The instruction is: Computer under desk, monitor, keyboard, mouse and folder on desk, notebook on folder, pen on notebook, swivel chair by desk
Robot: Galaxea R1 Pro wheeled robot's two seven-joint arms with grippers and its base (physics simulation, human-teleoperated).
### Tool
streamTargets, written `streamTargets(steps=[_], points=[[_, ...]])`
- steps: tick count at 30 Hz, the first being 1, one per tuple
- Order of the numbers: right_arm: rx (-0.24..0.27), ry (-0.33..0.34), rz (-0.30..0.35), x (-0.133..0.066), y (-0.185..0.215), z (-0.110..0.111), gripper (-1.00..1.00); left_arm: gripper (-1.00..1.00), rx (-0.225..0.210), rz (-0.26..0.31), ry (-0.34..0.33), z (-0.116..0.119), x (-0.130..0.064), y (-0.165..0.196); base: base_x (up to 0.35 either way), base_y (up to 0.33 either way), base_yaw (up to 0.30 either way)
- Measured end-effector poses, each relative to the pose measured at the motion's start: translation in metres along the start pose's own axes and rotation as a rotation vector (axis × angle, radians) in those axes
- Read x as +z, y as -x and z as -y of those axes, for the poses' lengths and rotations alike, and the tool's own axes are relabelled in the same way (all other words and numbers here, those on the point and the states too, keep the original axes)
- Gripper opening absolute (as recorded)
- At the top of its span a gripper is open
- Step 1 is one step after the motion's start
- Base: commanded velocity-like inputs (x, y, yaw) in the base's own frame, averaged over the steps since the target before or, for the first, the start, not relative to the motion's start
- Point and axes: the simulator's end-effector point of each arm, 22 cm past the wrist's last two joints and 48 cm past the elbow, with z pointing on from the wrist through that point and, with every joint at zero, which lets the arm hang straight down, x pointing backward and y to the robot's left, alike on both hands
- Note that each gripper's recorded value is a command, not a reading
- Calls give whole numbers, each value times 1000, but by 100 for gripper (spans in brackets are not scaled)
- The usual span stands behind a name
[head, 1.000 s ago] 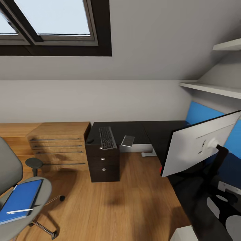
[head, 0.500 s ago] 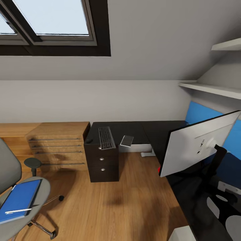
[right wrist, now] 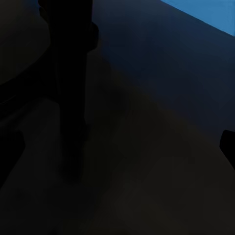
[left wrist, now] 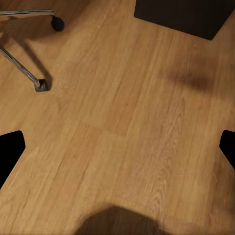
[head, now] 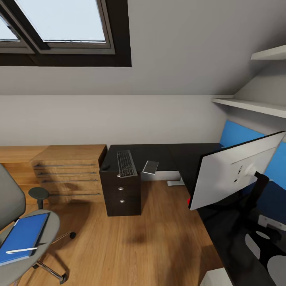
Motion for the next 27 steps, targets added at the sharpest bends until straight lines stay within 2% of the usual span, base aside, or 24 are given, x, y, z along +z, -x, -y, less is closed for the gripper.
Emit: streamTargets(steps=[4, 10, 15, 27], points=[[0, 1, 0, 0, 0, 0, 100, 100, 0, 0, 1, 0, 0, 0, 20, 0, 0], [-1, 1, 2, 0, 1, 0, 100, 100, 1, 2, 1, 0, -1, 0, 235, 0, 0], [-2, 1, 3, 0, 1, 0, 100, 100, -1, 0, 0, 0, 0, 0, 97, 0, -24], [3, 9, 9, -3, 5, -3, 100, 100, -4, 8, -2, 1, 0, 4, 5, 0, -177]])
